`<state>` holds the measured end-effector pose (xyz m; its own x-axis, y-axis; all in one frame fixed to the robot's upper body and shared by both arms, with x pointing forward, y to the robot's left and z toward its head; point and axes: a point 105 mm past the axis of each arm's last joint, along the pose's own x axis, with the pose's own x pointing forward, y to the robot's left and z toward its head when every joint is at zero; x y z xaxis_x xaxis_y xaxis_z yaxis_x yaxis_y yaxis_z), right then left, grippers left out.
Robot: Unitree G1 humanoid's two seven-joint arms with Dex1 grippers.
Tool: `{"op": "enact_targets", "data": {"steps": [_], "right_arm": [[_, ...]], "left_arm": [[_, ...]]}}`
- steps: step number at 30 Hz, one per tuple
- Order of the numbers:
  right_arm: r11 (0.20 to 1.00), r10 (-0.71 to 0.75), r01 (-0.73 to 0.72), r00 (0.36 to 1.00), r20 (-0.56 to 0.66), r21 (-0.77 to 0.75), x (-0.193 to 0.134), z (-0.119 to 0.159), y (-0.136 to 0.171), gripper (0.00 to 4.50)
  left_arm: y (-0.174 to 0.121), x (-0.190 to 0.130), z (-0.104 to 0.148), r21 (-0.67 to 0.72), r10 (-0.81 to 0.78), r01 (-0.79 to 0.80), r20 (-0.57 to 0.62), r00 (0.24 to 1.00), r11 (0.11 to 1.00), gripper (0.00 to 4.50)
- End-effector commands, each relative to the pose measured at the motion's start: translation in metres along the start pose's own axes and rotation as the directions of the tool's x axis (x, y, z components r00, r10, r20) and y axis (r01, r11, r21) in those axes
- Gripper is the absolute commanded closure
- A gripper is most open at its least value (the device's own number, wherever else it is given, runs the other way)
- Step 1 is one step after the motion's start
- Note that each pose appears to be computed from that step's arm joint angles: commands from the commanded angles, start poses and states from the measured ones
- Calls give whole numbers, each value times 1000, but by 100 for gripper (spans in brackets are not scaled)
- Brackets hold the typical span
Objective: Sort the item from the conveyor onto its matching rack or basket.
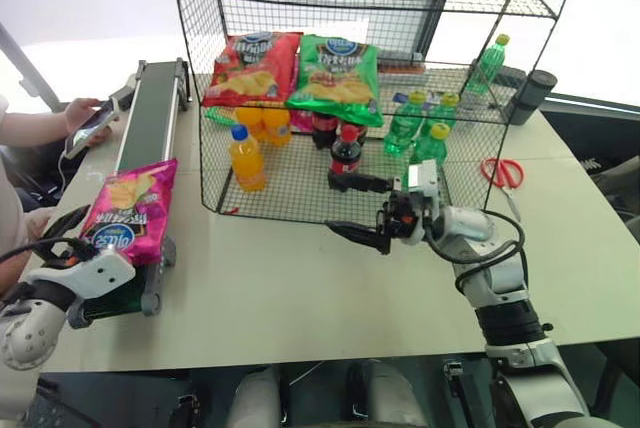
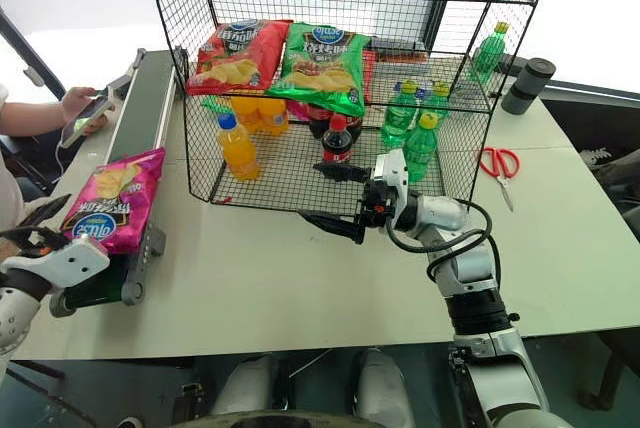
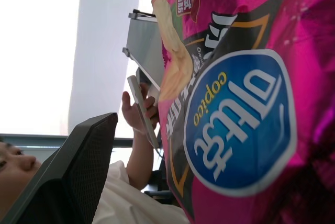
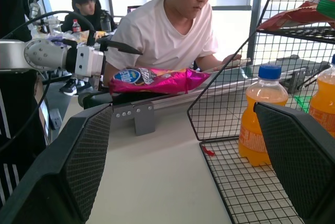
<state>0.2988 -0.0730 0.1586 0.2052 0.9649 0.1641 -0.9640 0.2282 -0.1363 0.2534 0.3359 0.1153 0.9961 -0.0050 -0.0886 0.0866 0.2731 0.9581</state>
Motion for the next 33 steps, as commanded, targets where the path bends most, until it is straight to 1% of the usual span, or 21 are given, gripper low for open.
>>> {"op": "enact_targets", "data": {"steps": [1, 3, 6, 7, 8, 9, 12, 14, 16, 17, 18, 19, 20, 22, 23, 24, 27, 28, 30, 31, 33], "right_arm": [[999, 6, -6, 1000, 14, -48, 2, 9, 1, 0], [999, 3, -3, 1000, 1, -50, 0, 8, 0, 0], [998, -6, 5, 1000, -14, -58, -2, 7, -2, 0], [998, -10, 9, 1000, -14, -59, -2, 7, -3, 0], [998, -14, 13, 1000, -16, -62, -2, 7, -4, 0], [998, -17, 15, 1000, -17, -65, -2, 7, -5, 0], [998, -17, 15, 1000, -22, -67, -1, 6, -5, 0], [998, -18, 16, 999, -26, -67, -1, 6, -5, 0], [997, -19, 16, 999, -35, -69, -2, 5, -5, 0], [997, -21, 18, 999, -38, -69, -3, 4, -5, 0], [997, -20, 17, 999, -44, -70, -4, 4, -5, 0], [997, -19, 16, 999, -48, -70, -5, 3, -5, 0], [997, -21, 17, 998, -54, -72, -6, 3, -6, 0], [997, -20, 16, 998, -63, -71, -9, 3, -8, 0], [997, -21, 17, 998, -66, -71, -11, 3, -9, 0], [998, -20, 15, 997, -71, -68, -12, 3, -9, 0], [999, -8, 4, 996, -86, -48, -16, 1, -7, 0], [1000, -1, -1, 996, -90, -21, -17, 1, -5, 0], [997, 22, -15, 995, -92, 72, -22, 2, 1, 0], [987, 41, -25, 994, -101, 159, -26, 2, 6, 0], [939, 123, -79, 986, -111, 334, -35, 6, 24, 0]], "left_arm": [[-1, 3, 10, -9, -6, 6, 41, 999, 1000, 84], [-2, 4, 11, -35, -4, 5, 41, 999, 999, 172], [-3, 4, 12, -39, -8, 9, 45, 999, 999, 338], [-2, 4, 12, -43, 0, 2, 43, 999, 999, 376], [0, 5, 11, -47, 13, -12, 38, 999, 999, 431], [4, 5, 10, -56, 28, -26, 33, 999, 998, 444], [20, 7, 12, -146, 86, -79, 44, 995, 986, 444], [30, 7, 18, -269, 113, -87, 80, 990, 959, 444], [51, 2, 21, -406, 158, -94, 128, 979, 909, 444], [59, -1, 24, -505, 161, -61, 158, 974, 861, 444], [63, -6, 32, -587, 139, 22, 227, 964, 809, 444], [63, -12, 41, -631, 94, 127, 305, 948, 765, 444], [62, -21, 53, -671, 25, 270, 395, 918, 691, 444], [68, -41, 66, -682, -63, 453, 515, 855, 574, 444], [74, -47, 67, -706, -77, 507, 546, 835, 494, 444], [79, -54, 68, -712, -103, 550, 568, 817, 437, 444], [91, -68, 86, -697, -108, 679, 675, 730, 229, 444], [91, -71, 96, -673, -98, 725, 719, 688, 145, 444], [82, -73, 119, -591, -97, 807, 802, 589, 12, 444], [75, -73, 131, -538, -99, 841, 842, 530, -66, 444], [61, -71, 156, -431, -85, 888, 902, 423, -156, 444]]}}
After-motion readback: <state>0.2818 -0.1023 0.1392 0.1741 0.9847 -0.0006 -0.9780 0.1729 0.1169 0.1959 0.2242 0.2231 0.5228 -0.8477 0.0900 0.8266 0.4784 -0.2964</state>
